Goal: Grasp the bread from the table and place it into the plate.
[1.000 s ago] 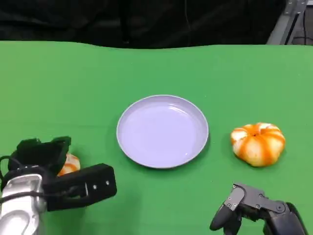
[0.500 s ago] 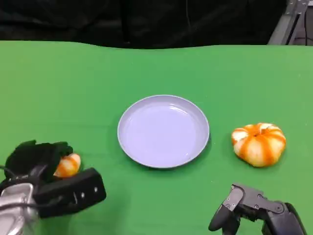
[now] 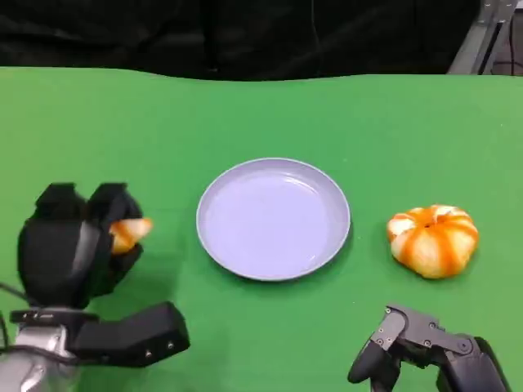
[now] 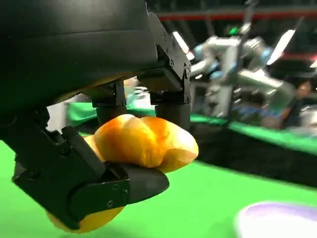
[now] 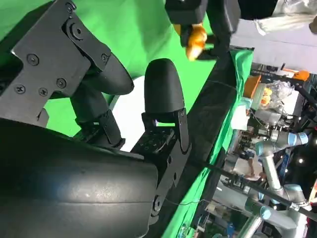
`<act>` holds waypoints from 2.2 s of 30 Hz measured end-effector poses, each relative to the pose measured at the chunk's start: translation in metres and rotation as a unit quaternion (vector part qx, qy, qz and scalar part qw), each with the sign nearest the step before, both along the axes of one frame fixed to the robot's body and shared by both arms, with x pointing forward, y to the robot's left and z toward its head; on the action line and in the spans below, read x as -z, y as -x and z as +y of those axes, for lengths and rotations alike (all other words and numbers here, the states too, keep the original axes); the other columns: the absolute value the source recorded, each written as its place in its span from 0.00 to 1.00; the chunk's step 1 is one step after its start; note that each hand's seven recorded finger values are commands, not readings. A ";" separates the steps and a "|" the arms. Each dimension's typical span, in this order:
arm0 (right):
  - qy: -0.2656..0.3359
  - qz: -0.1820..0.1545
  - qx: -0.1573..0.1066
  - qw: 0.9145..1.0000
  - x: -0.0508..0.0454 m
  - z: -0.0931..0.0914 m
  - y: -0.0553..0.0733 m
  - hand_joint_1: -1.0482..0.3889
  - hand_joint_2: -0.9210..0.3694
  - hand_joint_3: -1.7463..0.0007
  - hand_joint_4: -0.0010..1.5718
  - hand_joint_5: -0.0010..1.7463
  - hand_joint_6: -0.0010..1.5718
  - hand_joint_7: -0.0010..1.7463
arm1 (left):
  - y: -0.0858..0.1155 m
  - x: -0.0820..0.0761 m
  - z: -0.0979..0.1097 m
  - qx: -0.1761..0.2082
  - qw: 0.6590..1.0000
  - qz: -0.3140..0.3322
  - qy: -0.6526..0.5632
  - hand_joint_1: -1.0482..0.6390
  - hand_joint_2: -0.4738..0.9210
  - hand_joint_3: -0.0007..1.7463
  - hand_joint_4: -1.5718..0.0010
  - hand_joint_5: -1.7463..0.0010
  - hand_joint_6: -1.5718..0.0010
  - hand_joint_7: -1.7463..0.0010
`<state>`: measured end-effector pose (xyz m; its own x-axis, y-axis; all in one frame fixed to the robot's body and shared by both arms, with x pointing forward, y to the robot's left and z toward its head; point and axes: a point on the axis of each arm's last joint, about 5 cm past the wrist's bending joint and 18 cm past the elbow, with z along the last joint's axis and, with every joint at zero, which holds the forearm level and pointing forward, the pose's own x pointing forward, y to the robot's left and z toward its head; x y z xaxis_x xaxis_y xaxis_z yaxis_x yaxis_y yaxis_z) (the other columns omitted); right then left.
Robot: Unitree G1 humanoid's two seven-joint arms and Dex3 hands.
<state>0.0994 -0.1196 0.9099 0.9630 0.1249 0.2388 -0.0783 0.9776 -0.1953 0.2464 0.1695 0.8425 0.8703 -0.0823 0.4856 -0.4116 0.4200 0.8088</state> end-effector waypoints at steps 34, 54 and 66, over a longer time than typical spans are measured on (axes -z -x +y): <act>-0.002 0.009 0.002 1.000 -0.0007 0.008 0.005 0.72 0.57 0.08 0.50 1.00 0.52 0.81 | -0.064 -0.087 -0.145 0.179 0.933 0.289 -0.117 0.16 1.00 0.13 1.00 0.95 0.98 0.97; 0.002 0.003 0.000 1.000 -0.0017 0.010 0.002 0.71 0.57 0.07 0.51 1.00 0.52 0.82 | -0.060 -0.095 -0.109 0.217 0.893 0.386 -0.081 0.12 1.00 0.23 0.99 1.00 0.97 0.99; 0.001 0.006 -0.003 1.000 -0.0012 0.013 0.002 0.71 0.57 0.07 0.52 1.00 0.52 0.82 | -0.003 -0.105 -0.038 0.254 0.919 0.262 0.149 0.43 0.99 0.06 0.76 0.45 0.66 0.82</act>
